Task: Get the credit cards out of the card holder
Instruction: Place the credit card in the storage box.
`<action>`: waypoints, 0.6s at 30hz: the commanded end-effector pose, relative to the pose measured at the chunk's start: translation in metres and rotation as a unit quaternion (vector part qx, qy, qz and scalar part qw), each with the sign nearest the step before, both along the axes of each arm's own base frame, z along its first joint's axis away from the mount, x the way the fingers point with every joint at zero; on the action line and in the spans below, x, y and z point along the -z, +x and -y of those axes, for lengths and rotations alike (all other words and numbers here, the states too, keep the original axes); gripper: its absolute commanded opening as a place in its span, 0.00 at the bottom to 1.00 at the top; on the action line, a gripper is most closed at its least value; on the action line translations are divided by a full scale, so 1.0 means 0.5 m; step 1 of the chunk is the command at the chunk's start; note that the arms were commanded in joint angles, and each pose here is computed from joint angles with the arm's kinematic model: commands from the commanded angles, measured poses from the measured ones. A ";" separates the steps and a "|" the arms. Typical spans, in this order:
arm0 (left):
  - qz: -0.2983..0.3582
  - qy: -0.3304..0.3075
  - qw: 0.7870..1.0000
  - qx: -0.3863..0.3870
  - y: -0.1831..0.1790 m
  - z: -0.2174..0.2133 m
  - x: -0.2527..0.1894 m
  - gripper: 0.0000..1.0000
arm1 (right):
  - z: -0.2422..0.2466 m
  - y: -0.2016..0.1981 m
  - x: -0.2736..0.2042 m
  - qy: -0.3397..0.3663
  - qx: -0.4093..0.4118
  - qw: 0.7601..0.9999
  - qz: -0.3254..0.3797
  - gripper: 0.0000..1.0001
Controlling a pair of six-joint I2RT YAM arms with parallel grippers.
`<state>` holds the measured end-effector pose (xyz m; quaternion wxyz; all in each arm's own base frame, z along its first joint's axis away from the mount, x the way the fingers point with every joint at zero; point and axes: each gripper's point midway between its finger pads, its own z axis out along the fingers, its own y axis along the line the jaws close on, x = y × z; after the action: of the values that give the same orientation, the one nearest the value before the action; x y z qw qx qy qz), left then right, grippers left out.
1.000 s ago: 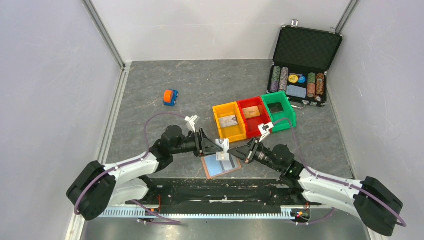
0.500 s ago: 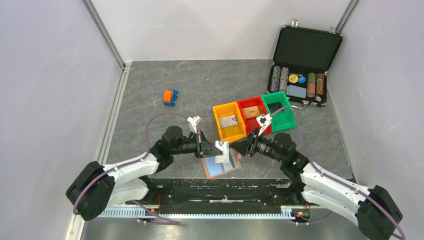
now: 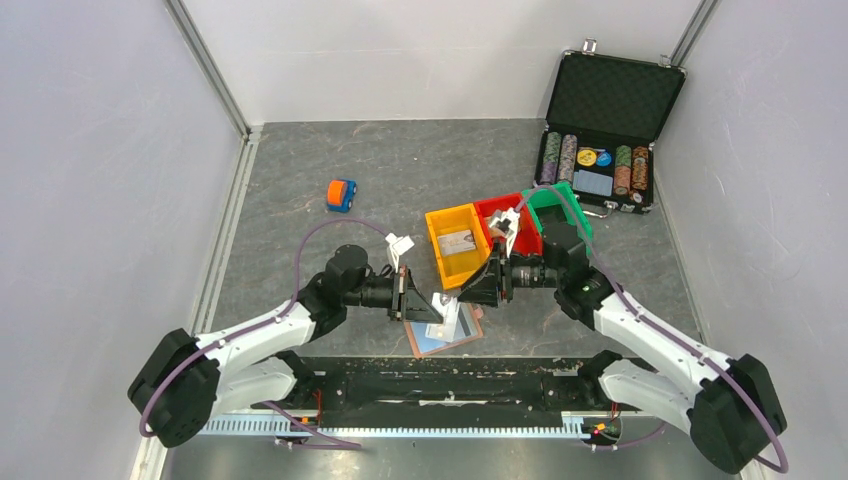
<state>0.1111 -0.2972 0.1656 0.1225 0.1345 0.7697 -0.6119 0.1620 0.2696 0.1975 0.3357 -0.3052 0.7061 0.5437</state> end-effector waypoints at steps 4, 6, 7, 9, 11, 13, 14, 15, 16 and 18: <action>0.040 -0.021 0.998 0.043 -0.014 0.007 -0.035 0.02 | -0.012 -0.025 -0.005 0.004 -0.063 0.998 -0.012 0.45; 0.039 -0.022 0.998 0.044 -0.013 0.008 -0.036 0.02 | -0.015 -0.024 0.004 0.004 -0.063 0.998 -0.019 0.45; 0.039 -0.021 0.998 0.045 -0.014 0.008 -0.035 0.02 | -0.017 -0.026 0.006 0.006 -0.065 0.998 -0.021 0.44; 0.037 -0.021 0.998 0.047 -0.015 0.008 -0.034 0.02 | -0.022 -0.031 0.005 0.014 -0.070 0.997 -0.025 0.43; 0.037 -0.021 0.998 0.049 -0.016 0.007 -0.034 0.02 | -0.025 -0.034 0.004 0.020 -0.073 0.997 -0.026 0.41; 0.040 -0.022 0.998 0.048 -0.016 0.007 -0.034 0.02 | -0.026 -0.034 0.006 0.023 -0.072 0.997 -0.029 0.34; 0.038 -0.021 0.998 0.048 -0.017 0.007 -0.033 0.02 | -0.027 -0.035 0.006 0.025 -0.071 0.997 -0.030 0.30; 0.039 -0.021 0.998 0.049 -0.018 0.006 -0.032 0.02 | -0.027 -0.035 0.007 0.026 -0.071 0.997 -0.033 0.22; 0.039 -0.021 0.998 0.048 -0.017 0.006 -0.032 0.02 | -0.027 -0.034 0.007 0.027 -0.070 0.997 -0.033 0.14; 0.038 -0.019 0.998 0.046 -0.015 0.007 -0.031 0.02 | -0.027 -0.035 0.011 0.028 -0.069 0.997 -0.035 0.00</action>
<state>0.1032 -0.2970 0.1683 0.1039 0.1538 0.7640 -0.6180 0.1474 0.2806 0.1859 0.2750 -0.3179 0.6971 0.5809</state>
